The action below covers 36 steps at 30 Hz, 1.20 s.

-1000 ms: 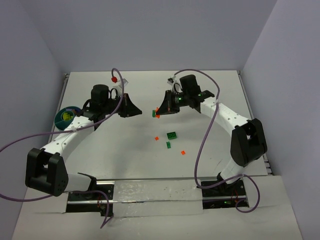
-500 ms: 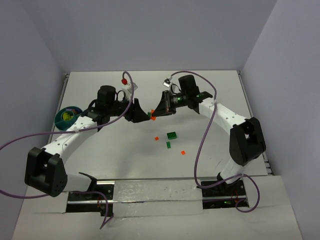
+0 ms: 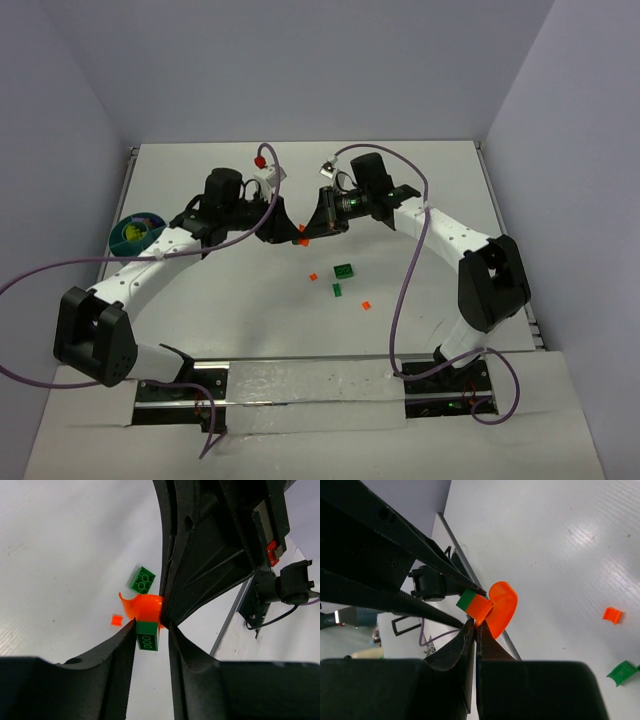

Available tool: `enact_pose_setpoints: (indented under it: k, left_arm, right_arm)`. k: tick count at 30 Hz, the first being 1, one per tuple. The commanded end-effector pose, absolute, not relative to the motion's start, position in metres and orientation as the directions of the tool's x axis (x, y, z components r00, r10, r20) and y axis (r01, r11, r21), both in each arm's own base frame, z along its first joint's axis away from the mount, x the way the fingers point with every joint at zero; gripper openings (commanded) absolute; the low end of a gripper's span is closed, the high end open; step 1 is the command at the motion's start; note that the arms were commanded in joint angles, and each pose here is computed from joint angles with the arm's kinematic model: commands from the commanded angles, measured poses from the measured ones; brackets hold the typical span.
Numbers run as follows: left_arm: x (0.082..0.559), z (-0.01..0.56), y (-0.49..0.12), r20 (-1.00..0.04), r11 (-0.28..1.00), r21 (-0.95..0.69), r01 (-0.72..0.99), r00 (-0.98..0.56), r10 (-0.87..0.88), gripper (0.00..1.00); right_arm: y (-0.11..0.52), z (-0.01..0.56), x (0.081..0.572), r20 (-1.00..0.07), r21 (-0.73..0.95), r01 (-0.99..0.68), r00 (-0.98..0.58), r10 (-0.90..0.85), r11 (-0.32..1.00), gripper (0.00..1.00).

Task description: Sort the legos into containers by color

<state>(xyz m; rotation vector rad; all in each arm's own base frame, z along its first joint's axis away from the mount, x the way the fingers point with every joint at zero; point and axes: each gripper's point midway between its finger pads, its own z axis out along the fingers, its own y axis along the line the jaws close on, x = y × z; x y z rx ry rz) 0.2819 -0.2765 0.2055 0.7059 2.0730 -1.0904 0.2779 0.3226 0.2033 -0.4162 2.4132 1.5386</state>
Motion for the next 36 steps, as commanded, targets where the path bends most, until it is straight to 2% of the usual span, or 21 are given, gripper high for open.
enact_pose_setpoints:
  k: [1,5,8,14,18,21,26,32,36]
  left_arm:
    - [0.285,0.210,-0.276,-0.789,0.511,-0.444,0.736,-0.592,0.167,0.34]
    - [0.279,0.215,-0.277,-0.792,0.477,-0.465,0.746,-0.591,0.153,0.23]
    - [0.277,0.214,-0.276,-0.784,0.465,-0.481,0.744,-0.602,0.152,0.21]
    - [0.280,0.209,-0.278,-0.766,0.483,-0.493,0.723,-0.624,0.153,0.39]
    - [0.283,0.203,-0.283,-0.753,0.503,-0.492,0.710,-0.638,0.164,0.36]
    - [0.284,0.202,-0.285,-0.753,0.506,-0.491,0.709,-0.637,0.162,0.29]
    - [0.281,0.200,-0.284,-0.753,0.499,-0.486,0.718,-0.633,0.177,0.00]
    - [0.280,0.192,-0.274,-0.745,0.541,-0.464,0.701,-0.640,0.190,0.00]
    - [0.276,0.192,-0.268,-0.751,0.553,-0.465,0.691,-0.639,0.167,0.00]
  right_arm:
    - [0.327,0.224,0.272,-0.423,0.828,-0.439,-0.898,-0.126,0.348,0.00]
    - [0.327,0.223,0.270,-0.428,0.826,-0.448,-0.894,-0.135,0.343,0.00]
    - [0.327,0.225,0.269,-0.432,0.829,-0.453,-0.891,-0.139,0.328,0.00]
    - [0.330,0.235,0.267,-0.457,0.820,-0.477,-0.878,-0.139,0.315,0.00]
    - [0.335,0.241,0.263,-0.474,0.812,-0.497,-0.867,-0.151,0.307,0.00]
    - [0.335,0.243,0.262,-0.482,0.808,-0.505,-0.863,-0.153,0.302,0.00]
    - [0.335,0.241,0.262,-0.485,0.804,-0.510,-0.860,-0.157,0.305,0.00]
    - [0.321,0.227,0.285,-0.528,0.725,-0.514,-0.842,-0.109,0.458,0.00]
    - [0.305,0.221,0.303,-0.487,0.757,-0.434,-0.873,-0.023,0.488,0.00]
